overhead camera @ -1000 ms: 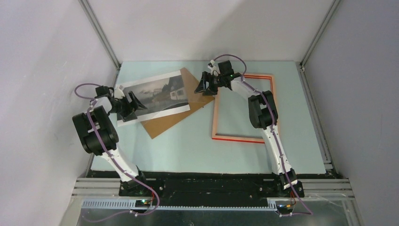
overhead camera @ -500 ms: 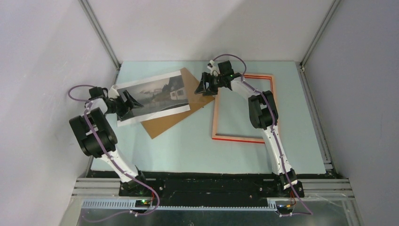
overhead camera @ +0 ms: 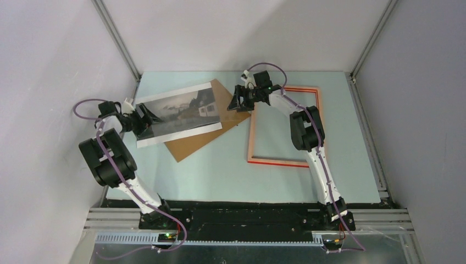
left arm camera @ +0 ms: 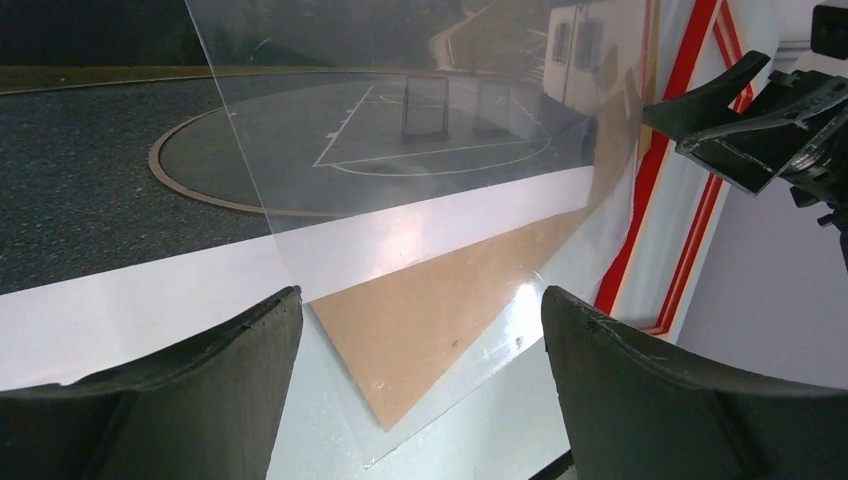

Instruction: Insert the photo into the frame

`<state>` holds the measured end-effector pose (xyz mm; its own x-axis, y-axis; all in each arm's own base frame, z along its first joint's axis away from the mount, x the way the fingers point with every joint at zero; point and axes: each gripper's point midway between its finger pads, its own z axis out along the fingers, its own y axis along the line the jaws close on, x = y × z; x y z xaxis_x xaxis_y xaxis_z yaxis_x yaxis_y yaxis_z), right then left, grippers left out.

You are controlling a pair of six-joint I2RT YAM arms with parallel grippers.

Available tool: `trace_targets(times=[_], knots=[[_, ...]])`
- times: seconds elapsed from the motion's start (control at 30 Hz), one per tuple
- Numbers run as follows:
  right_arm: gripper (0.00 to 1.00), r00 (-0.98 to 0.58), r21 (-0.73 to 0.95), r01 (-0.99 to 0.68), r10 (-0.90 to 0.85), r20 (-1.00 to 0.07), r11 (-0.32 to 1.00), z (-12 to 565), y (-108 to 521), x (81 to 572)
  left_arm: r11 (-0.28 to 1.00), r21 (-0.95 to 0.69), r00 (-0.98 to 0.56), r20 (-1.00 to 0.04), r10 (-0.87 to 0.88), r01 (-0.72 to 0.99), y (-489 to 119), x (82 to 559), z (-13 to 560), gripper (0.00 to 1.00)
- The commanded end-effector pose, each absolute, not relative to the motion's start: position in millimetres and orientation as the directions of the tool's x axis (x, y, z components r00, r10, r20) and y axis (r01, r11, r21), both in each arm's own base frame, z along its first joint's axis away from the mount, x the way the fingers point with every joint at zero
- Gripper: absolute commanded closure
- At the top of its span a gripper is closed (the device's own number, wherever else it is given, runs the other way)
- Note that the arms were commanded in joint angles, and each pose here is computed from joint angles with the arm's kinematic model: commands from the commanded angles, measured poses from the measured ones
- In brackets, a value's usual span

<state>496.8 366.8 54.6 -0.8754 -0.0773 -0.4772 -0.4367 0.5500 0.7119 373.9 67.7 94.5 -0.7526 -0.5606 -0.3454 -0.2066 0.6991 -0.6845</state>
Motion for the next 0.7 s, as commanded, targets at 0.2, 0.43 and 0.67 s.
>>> trace_targets(times=[0.2,0.43,0.67], knots=[[0.21,-0.892,0.681,-0.415,-0.119,-0.437,0.604,39.3,365.5,479.6,0.653,-0.752,-0.737,-0.389,-0.552,-0.091,53.8,385.3,136.1,0.1],[0.21,-0.888,0.674,-0.423,-0.128,-0.443,0.605,39.0,365.9,478.7,0.648,-0.759,-0.727,-0.405,-0.554,-0.071,52.7,387.6,149.1,0.1],[0.21,-0.886,0.671,-0.426,-0.131,-0.444,0.607,38.6,365.9,477.9,0.656,-0.752,-0.714,-0.429,-0.554,-0.057,54.2,389.5,160.6,0.09]])
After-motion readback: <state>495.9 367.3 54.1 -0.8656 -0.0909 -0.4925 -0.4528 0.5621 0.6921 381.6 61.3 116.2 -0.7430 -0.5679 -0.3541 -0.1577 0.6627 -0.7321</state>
